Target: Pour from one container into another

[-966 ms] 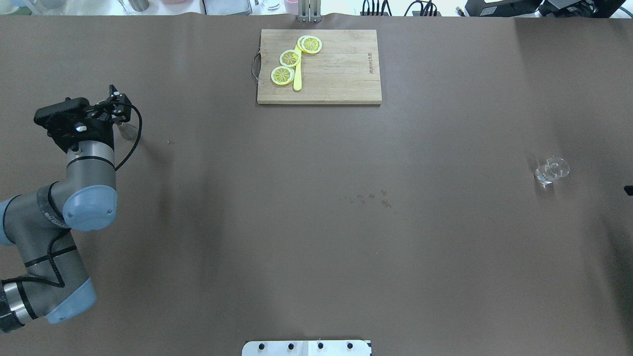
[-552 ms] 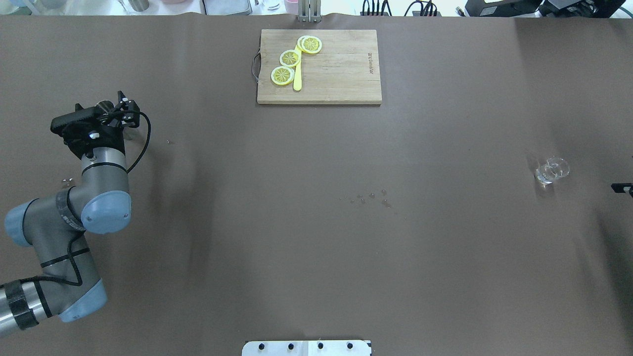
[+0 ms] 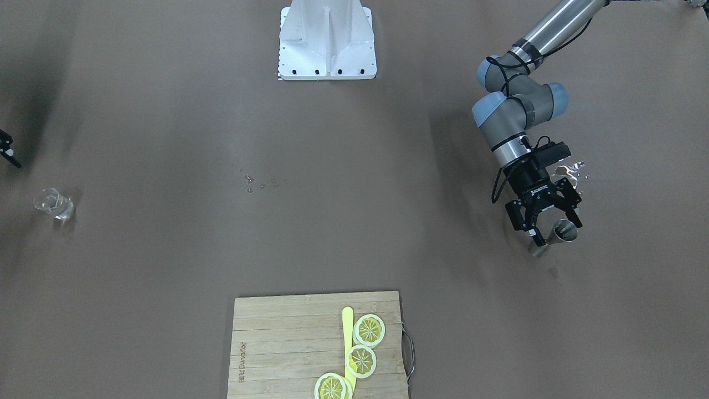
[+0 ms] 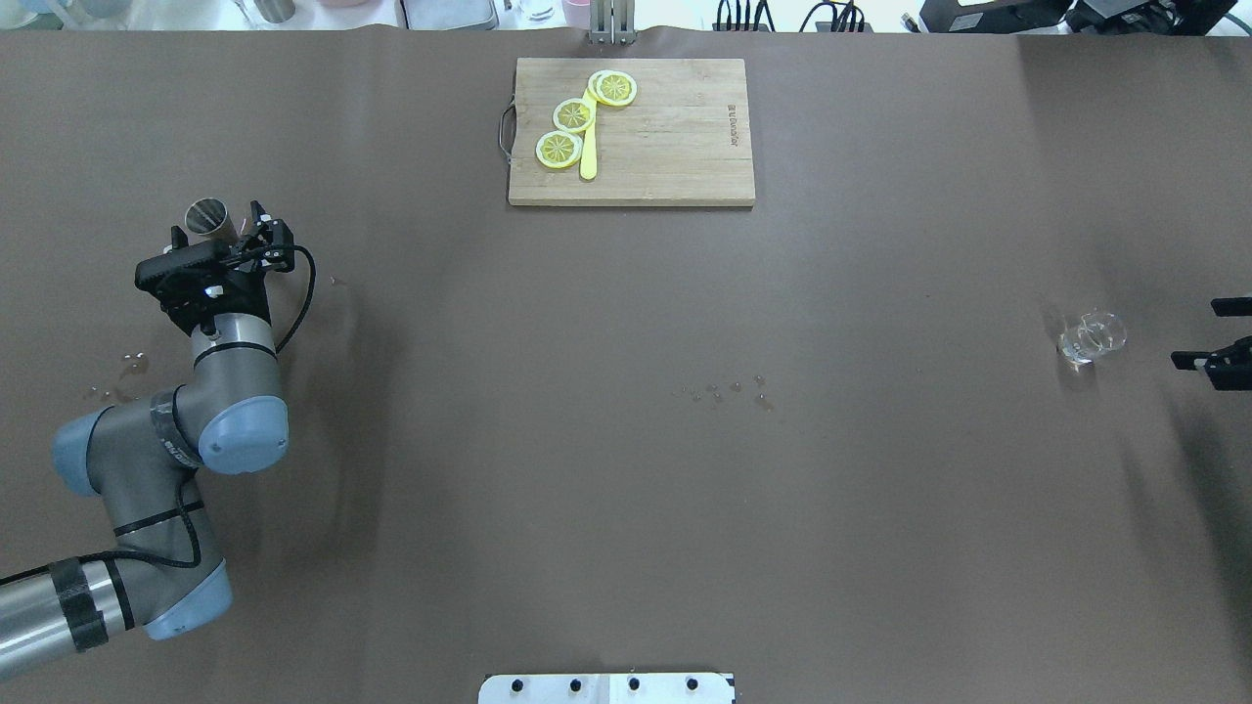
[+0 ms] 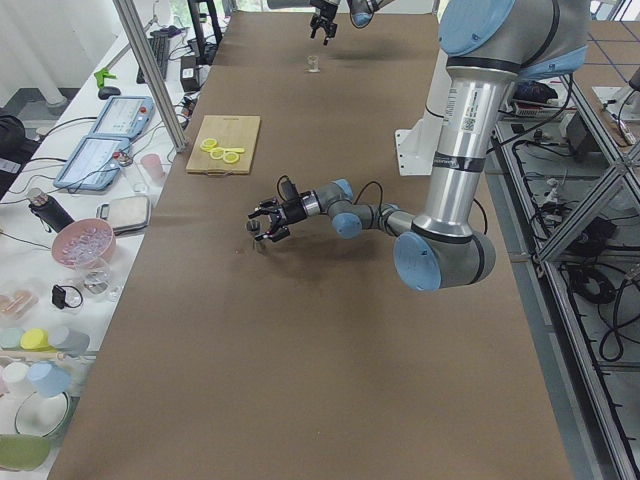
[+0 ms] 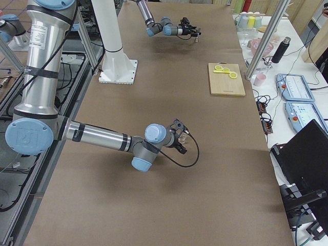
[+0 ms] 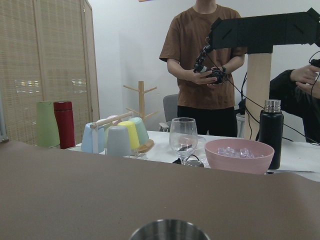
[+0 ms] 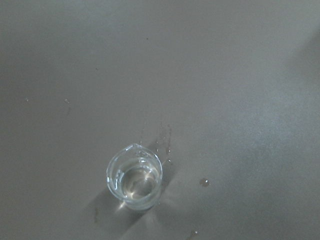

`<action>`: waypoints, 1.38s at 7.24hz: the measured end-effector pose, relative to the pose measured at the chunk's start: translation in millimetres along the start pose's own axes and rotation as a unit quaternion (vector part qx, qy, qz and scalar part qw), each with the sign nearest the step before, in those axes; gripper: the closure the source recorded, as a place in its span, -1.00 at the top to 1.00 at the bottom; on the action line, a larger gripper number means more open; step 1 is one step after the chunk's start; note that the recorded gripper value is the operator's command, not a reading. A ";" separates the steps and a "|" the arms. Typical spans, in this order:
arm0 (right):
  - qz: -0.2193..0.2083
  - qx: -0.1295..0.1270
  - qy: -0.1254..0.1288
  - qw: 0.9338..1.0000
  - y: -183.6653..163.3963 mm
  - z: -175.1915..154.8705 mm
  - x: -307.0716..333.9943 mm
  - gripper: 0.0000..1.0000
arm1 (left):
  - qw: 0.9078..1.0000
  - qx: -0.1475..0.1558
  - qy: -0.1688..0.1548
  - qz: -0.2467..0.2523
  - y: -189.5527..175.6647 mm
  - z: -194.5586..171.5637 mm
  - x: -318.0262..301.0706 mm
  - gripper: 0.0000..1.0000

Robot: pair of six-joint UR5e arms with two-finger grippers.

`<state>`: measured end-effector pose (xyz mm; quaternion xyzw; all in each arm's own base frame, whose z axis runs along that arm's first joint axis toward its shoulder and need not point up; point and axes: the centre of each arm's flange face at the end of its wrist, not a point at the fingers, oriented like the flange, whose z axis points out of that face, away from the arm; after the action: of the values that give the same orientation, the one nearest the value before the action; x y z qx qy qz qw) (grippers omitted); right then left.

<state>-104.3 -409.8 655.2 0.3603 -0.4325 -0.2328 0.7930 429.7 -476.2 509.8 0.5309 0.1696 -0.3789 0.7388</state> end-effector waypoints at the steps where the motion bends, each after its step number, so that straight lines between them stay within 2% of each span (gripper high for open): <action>1: 0.013 0.015 -0.006 1.000 -3.1 8.8 -3.5 1.00 | 1.000 0.003 -0.001 0.002 6.2 1.4 -0.4 0.95; 4: 0.012 0.036 -0.013 0.999 -8.5 18.7 -14.1 1.00 | 1.000 0.006 -0.007 -0.004 18.9 7.2 -4.3 0.95; 7: 0.002 0.036 -0.015 0.999 -6.3 31.1 -21.7 1.00 | 1.000 0.006 -0.012 -0.006 26.6 11.3 -8.2 0.90; 10: -0.009 0.049 -0.005 0.999 -3.8 43.8 -23.3 1.00 | 1.000 0.006 -0.012 -0.013 27.3 11.0 -2.2 0.48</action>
<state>-153.9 -412.6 656.2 0.4013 -0.4442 -0.2206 0.7700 446.8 -481.3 533.3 0.5282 0.1658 -0.3957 0.7328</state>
